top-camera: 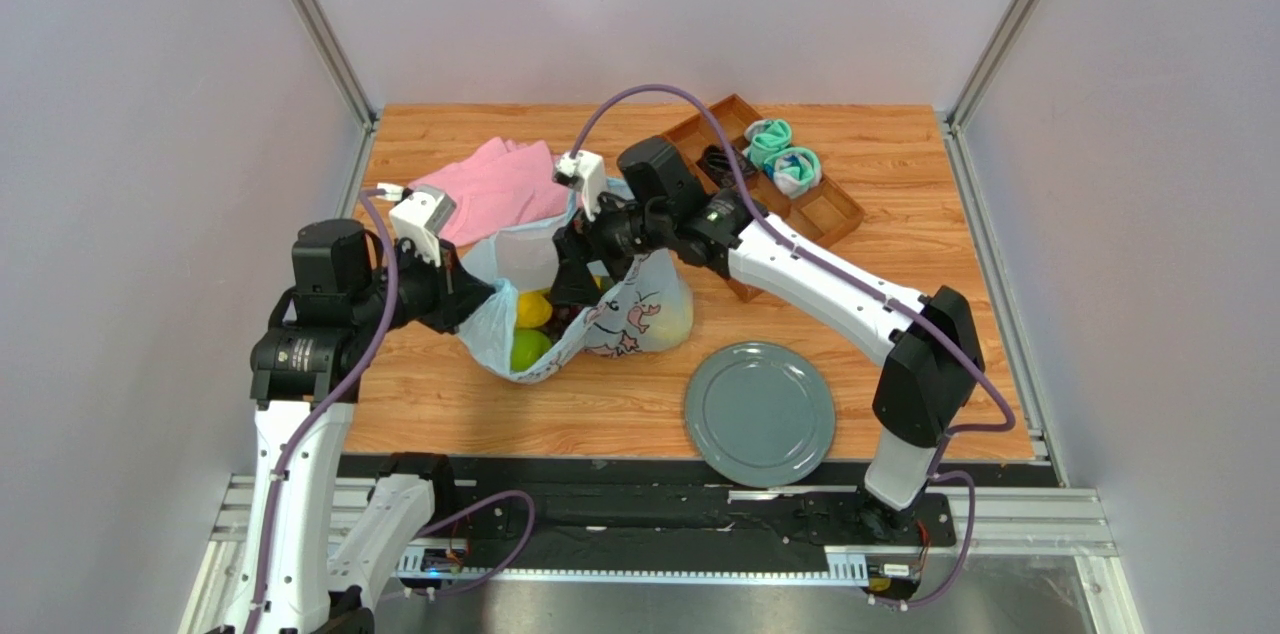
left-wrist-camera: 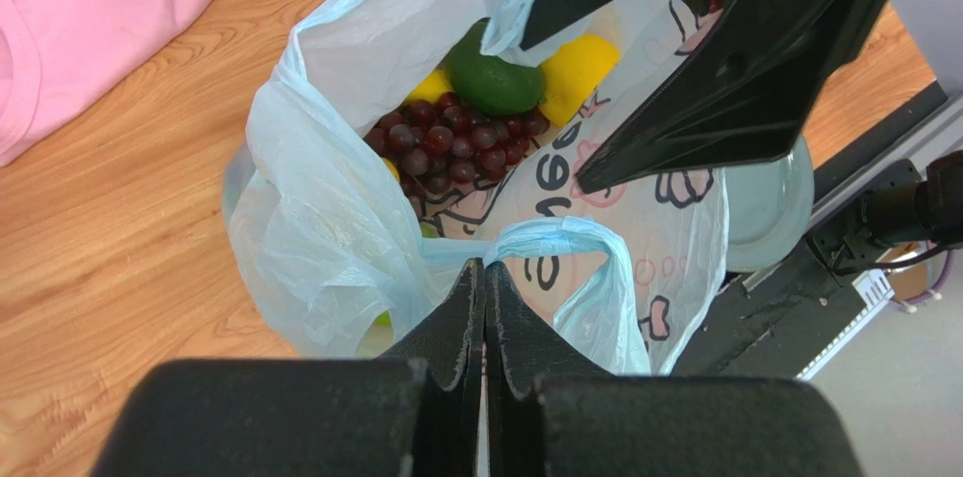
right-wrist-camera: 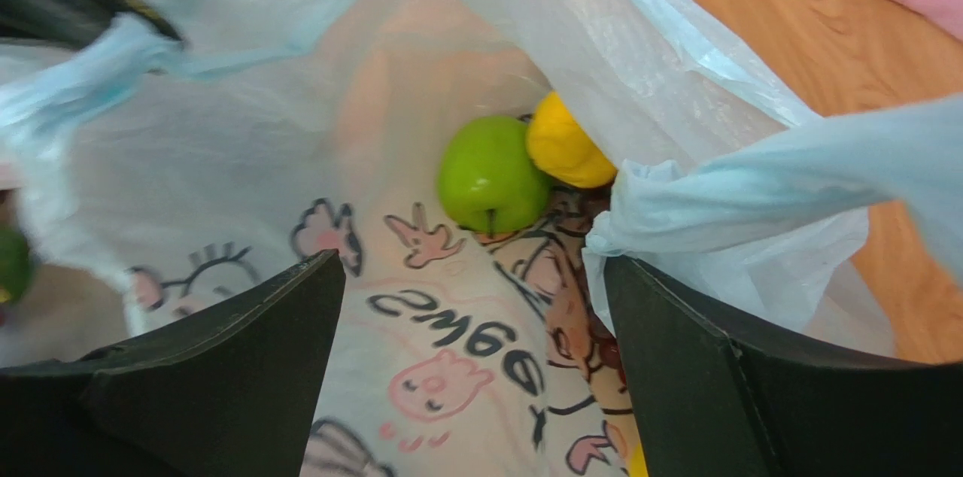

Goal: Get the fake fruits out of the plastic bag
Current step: Adjust the plastic bag at the center of the board.

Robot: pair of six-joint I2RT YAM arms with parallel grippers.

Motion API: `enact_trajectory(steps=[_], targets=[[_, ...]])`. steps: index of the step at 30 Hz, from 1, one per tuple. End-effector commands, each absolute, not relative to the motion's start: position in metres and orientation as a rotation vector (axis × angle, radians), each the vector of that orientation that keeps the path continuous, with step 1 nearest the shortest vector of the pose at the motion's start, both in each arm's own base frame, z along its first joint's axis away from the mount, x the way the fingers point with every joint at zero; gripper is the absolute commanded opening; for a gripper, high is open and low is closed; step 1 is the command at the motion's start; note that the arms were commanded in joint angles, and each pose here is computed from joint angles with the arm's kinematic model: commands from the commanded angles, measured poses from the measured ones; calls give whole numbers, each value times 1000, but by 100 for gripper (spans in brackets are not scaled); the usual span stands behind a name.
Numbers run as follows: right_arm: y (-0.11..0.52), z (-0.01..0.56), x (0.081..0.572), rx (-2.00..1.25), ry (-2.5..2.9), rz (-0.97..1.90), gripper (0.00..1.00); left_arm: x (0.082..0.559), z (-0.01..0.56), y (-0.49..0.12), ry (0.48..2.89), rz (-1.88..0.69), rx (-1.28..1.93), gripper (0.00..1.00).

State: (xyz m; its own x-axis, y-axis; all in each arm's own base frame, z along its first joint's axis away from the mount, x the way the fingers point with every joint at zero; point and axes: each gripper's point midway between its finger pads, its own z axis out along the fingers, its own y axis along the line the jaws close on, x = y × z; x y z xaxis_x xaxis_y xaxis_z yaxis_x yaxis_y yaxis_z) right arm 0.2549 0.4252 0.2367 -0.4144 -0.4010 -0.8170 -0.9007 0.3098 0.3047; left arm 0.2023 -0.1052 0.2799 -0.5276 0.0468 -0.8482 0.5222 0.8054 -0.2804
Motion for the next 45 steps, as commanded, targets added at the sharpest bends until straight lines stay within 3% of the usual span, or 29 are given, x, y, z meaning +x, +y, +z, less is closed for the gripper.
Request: enact_trajectory(steps=[1,7,10,14,16,21,23,26,32,33,36,37,42,45], targets=[[436,289,214,-1284,1746,1454,87,209,295,-100,2019,-593,425,0],[443,342,216,-1281,1552,1401,78,209,297,-100,2014,-583,446,0],[449,350,208,-1313,1513,1390,77,211,299,-99,2009,-578,441,0],[458,349,209,-1243,1585,1597,81,216,304,-97,1993,-552,438,0],[457,338,215,-1236,1633,1608,77,215,309,-95,1987,-532,446,0],[422,294,239,-1252,1818,1415,71,211,337,-85,1891,-427,472,0],[398,255,246,-1271,1940,1208,70,210,345,-83,1856,-400,467,0],[371,259,266,-1163,1946,1018,71,211,350,-85,1825,-399,497,0],[360,311,359,-911,1861,752,68,265,380,-96,1690,-422,544,0],[363,347,376,-866,1778,736,68,280,395,-92,1651,-382,534,0],[360,361,432,-734,1757,649,67,314,446,-87,1567,-318,519,0],[357,391,449,-678,1695,649,67,318,476,-86,1506,-301,521,0],[343,435,449,-599,1608,675,69,296,532,-97,1371,-332,576,0],[337,411,427,-634,1682,708,69,276,524,-106,1393,-397,604,0]])
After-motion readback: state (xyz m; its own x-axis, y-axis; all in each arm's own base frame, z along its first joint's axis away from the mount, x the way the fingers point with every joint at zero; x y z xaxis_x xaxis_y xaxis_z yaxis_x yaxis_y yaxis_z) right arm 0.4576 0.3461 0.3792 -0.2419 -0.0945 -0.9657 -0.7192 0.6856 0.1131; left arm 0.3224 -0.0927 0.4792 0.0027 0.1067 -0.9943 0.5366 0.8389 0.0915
